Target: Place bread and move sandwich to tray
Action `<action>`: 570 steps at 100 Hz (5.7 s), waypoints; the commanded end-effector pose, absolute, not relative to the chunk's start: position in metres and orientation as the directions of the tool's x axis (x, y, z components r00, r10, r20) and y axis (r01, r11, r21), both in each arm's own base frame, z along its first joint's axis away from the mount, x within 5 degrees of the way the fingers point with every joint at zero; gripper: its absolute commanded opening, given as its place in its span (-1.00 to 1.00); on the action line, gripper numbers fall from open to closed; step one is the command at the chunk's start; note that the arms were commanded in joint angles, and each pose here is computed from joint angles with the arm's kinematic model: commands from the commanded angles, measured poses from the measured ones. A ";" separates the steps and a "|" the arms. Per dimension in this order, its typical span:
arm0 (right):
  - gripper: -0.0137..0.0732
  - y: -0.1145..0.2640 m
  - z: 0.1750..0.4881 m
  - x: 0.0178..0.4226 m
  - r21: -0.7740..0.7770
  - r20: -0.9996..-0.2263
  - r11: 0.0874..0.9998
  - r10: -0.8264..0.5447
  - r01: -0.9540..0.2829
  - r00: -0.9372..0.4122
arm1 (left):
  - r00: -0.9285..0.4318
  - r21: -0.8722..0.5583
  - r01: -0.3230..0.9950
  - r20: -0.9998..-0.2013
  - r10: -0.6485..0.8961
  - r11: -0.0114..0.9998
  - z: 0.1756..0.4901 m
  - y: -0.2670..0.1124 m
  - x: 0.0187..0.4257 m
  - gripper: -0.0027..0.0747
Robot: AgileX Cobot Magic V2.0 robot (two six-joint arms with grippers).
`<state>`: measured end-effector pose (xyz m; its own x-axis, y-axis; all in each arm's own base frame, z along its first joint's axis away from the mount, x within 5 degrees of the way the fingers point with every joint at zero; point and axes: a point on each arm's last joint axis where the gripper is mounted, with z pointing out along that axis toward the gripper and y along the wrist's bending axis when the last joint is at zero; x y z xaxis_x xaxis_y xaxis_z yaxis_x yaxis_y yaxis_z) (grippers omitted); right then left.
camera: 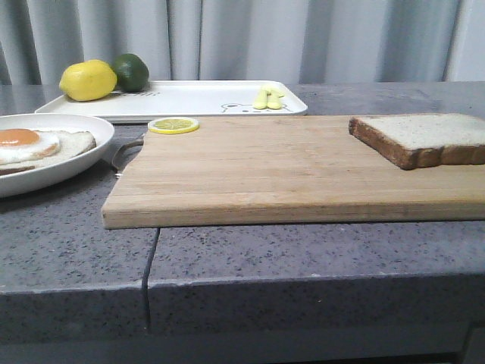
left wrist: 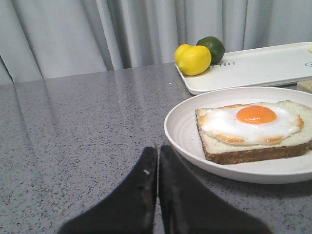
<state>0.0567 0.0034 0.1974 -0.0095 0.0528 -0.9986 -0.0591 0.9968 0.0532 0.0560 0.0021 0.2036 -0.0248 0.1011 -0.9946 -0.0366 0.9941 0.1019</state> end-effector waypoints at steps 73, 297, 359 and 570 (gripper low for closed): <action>-0.85 0.003 0.207 0.055 0.038 -0.992 0.998 0.045 -0.057 0.115 | 0.098 0.086 -0.052 -0.991 0.091 0.995 0.210 0.002 0.054 -0.98; 0.33 0.018 0.335 0.186 0.305 -0.821 0.952 0.275 0.022 -0.500 | -0.540 -0.231 0.181 -0.836 -0.099 0.956 0.387 -0.021 0.174 -0.06; 0.33 -0.010 0.293 0.244 0.475 -0.686 0.841 0.538 0.260 -0.490 | -0.557 -0.234 0.186 -0.825 -0.093 0.954 0.386 -0.022 0.173 -0.06; -0.84 -0.004 0.246 0.278 0.568 -0.523 0.763 0.625 0.310 -0.579 | -0.559 -0.236 0.187 -0.824 -0.094 0.954 0.385 -0.022 0.173 -0.06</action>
